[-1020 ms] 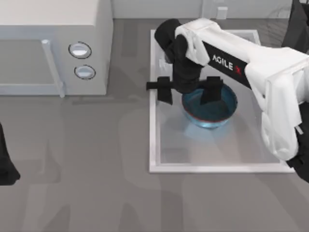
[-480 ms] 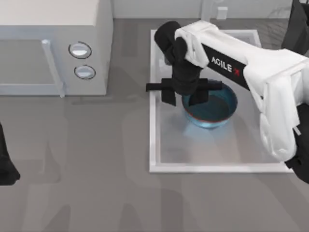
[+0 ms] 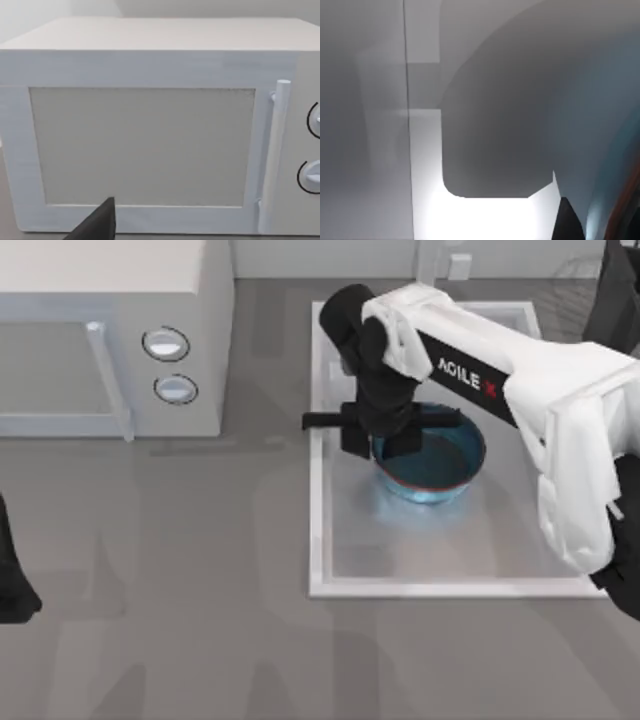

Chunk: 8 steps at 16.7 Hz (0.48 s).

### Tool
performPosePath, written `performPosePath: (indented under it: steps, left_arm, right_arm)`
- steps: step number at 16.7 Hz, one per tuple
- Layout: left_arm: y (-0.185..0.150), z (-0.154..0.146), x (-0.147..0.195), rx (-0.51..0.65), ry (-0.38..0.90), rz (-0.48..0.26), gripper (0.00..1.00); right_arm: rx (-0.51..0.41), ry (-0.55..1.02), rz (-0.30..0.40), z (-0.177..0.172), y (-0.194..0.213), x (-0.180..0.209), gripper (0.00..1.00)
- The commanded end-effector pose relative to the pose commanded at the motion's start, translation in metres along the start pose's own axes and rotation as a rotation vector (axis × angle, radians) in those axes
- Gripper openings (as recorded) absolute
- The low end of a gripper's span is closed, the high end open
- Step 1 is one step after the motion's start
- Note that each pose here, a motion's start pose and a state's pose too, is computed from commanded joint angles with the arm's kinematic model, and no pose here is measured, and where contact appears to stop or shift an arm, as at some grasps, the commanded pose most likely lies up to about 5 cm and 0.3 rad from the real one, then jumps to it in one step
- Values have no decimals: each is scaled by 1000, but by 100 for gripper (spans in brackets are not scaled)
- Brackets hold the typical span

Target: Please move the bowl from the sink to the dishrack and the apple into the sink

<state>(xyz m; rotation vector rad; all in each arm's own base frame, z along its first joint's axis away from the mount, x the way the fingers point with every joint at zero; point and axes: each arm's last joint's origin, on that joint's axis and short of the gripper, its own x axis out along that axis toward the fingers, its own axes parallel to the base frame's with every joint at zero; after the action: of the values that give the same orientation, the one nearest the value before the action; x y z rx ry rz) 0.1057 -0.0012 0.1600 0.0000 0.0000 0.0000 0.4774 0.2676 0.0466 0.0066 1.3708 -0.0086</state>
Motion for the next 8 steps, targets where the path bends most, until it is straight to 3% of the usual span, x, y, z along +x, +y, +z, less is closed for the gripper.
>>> performPosePath:
  steps: [5,8]
  left_arm:
    - [0,0,0,0,0,0,100]
    - [0,0,0,0,0,0,100]
  right_arm:
    - [3,-4,1,1,-1,-3,0]
    - [-6,2,-2,-9,13,-29,0]
